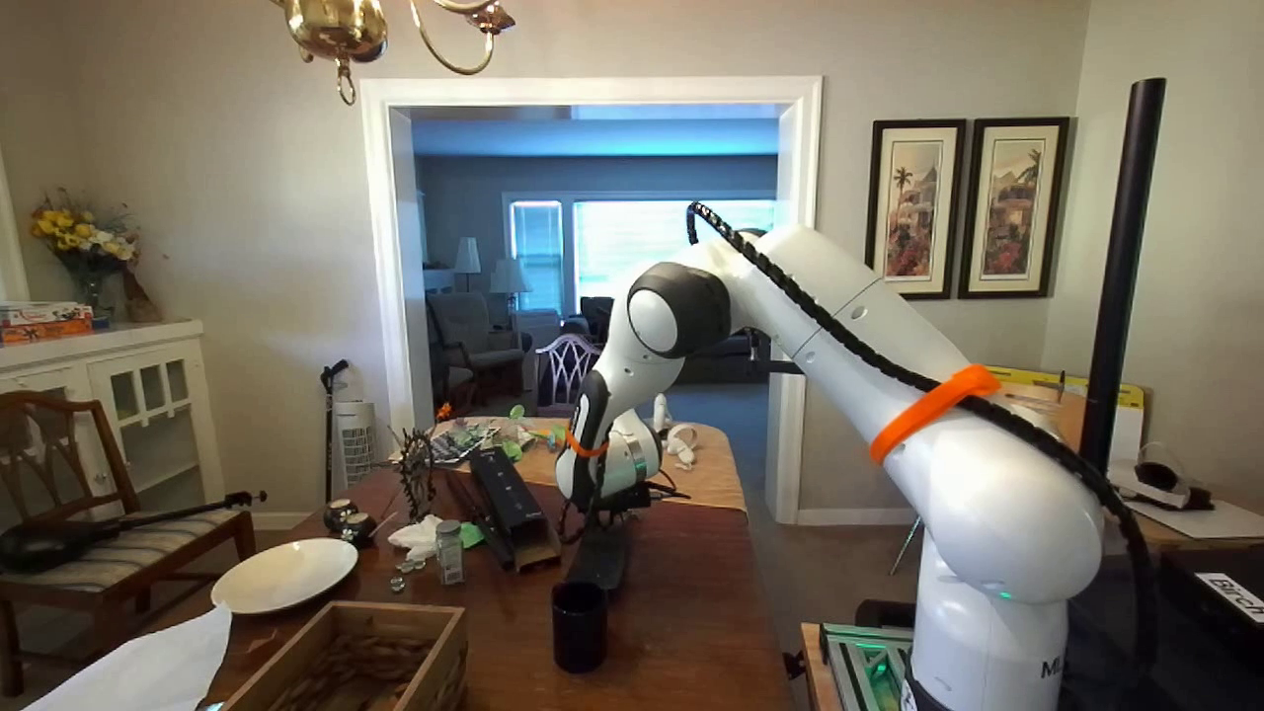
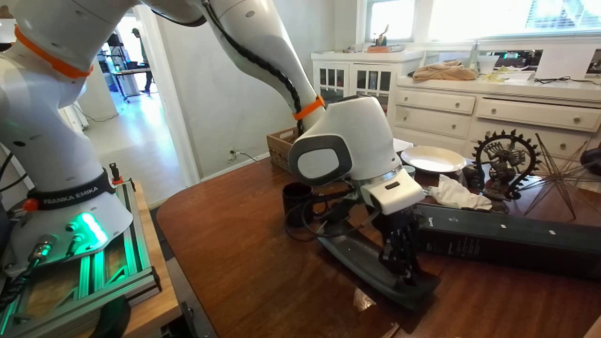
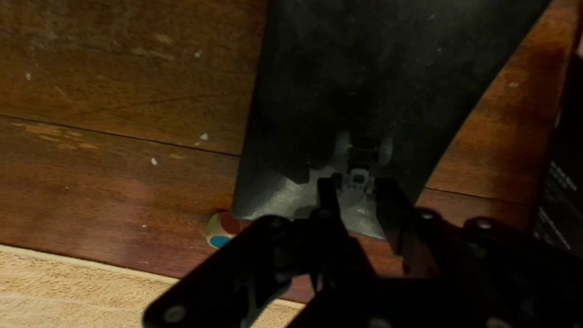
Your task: Place the toy car on the black tray.
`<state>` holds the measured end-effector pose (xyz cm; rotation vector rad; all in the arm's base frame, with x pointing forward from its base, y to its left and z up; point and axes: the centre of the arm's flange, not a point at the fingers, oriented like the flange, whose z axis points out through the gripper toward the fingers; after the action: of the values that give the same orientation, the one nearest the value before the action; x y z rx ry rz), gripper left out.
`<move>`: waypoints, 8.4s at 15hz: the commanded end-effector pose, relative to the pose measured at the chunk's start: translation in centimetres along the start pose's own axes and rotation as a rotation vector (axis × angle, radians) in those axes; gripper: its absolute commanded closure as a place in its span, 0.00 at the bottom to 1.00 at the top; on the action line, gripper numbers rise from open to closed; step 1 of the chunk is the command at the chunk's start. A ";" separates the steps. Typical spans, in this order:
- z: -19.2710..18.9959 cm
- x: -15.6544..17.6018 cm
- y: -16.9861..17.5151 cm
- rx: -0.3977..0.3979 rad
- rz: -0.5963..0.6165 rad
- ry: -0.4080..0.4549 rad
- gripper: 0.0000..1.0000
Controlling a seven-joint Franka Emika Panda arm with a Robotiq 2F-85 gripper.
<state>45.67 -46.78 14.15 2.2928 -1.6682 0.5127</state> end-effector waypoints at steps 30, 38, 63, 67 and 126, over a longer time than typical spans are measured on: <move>1.8 -2.7 -1.4 -0.076 0.104 0.114 0.93; 2.0 -3.9 -2.0 -0.087 0.078 0.110 0.93; 0.6 -6.6 -2.8 -0.119 0.026 0.078 0.93; 0.5 -7.0 -2.9 -0.125 0.018 0.075 0.93; -2.5 -7.7 -3.3 -0.118 0.218 -0.003 0.00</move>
<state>46.03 -38.08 11.10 2.0359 -1.8003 0.4520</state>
